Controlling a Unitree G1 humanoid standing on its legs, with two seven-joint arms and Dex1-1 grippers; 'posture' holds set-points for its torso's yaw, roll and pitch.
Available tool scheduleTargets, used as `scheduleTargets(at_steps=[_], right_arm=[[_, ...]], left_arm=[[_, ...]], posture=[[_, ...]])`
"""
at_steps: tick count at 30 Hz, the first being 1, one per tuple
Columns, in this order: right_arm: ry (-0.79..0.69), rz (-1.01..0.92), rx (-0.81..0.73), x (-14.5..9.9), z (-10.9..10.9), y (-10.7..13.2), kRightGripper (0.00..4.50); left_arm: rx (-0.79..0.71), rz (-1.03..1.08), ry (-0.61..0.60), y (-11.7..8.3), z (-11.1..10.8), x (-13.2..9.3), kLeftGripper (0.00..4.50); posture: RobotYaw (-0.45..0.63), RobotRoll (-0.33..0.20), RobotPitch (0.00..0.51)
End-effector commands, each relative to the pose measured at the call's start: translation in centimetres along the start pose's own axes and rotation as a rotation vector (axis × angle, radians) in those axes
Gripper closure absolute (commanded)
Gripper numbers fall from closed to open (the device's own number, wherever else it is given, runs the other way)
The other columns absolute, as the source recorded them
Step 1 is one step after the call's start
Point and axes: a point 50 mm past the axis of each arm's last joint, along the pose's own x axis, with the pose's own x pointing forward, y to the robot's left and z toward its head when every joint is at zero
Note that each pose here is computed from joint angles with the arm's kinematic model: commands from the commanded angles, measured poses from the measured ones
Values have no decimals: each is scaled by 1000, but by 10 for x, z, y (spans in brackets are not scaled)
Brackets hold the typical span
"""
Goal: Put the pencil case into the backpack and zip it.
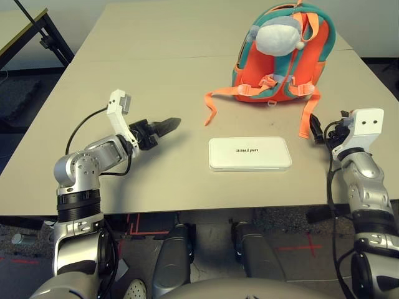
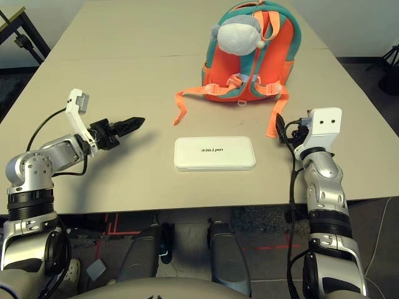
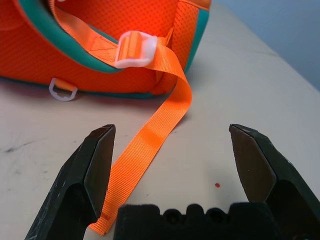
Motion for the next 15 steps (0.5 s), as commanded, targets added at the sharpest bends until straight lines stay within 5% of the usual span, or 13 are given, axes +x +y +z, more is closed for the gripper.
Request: scheduleTargets(at_steps=[1, 15], right_arm=[[11, 30, -36, -3, 0, 4, 15], [23, 53, -65, -9, -3, 8, 15]], left_arm=[[-92, -63, 92, -6, -9, 7, 0], [-269, -118, 232, 4, -36, 28, 0]], posture=[[-67, 0, 158], [-110, 0, 150]])
